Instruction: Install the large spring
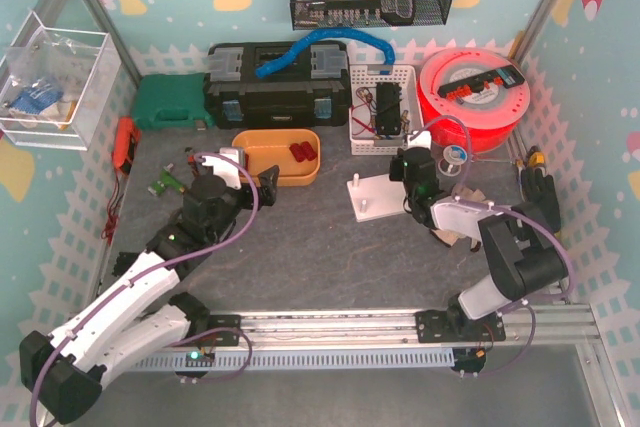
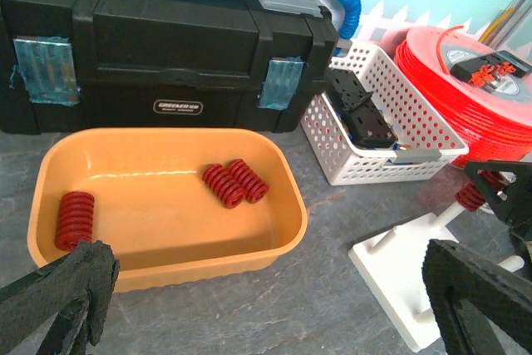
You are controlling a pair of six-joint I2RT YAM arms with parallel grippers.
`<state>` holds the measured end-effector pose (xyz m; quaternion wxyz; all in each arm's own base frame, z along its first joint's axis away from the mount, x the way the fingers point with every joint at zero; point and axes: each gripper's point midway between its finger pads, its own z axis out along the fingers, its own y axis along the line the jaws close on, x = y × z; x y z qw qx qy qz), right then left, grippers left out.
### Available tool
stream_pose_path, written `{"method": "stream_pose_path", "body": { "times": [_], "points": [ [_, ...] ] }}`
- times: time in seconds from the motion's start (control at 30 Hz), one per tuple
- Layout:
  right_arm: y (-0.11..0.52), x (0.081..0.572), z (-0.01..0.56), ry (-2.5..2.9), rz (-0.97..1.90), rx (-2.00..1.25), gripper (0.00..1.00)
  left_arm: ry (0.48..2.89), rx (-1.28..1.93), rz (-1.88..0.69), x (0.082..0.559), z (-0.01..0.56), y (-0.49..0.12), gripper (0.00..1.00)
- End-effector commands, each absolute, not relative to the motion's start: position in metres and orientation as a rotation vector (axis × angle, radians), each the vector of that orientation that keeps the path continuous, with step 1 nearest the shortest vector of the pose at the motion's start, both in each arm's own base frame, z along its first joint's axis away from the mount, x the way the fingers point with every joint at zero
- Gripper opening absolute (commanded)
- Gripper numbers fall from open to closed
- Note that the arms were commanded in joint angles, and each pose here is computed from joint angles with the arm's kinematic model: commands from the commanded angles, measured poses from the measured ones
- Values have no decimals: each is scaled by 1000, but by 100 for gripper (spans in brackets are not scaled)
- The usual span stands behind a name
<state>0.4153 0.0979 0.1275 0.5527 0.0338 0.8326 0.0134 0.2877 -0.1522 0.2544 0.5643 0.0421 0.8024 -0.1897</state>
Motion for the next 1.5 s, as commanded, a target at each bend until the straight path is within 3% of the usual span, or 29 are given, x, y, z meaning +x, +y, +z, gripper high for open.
{"method": "stream_pose_path", "body": {
  "times": [0.0, 0.63, 1.17, 1.47],
  "points": [
    [99, 424, 141, 1917, 43, 86, 0, 1894, 110, -454, 287, 253, -153, 99],
    [101, 423, 112, 1986, 29, 67, 0, 1900, 108, -460, 290, 248, -154, 99],
    [99, 422, 100, 2022, 20, 92, 36, 1899, 90, -447, 289, 246, -149, 99],
    [102, 412, 128, 2025, 101, 129, 64, 1905, 63, -448, 287, 245, -145, 99]
  ]
}}
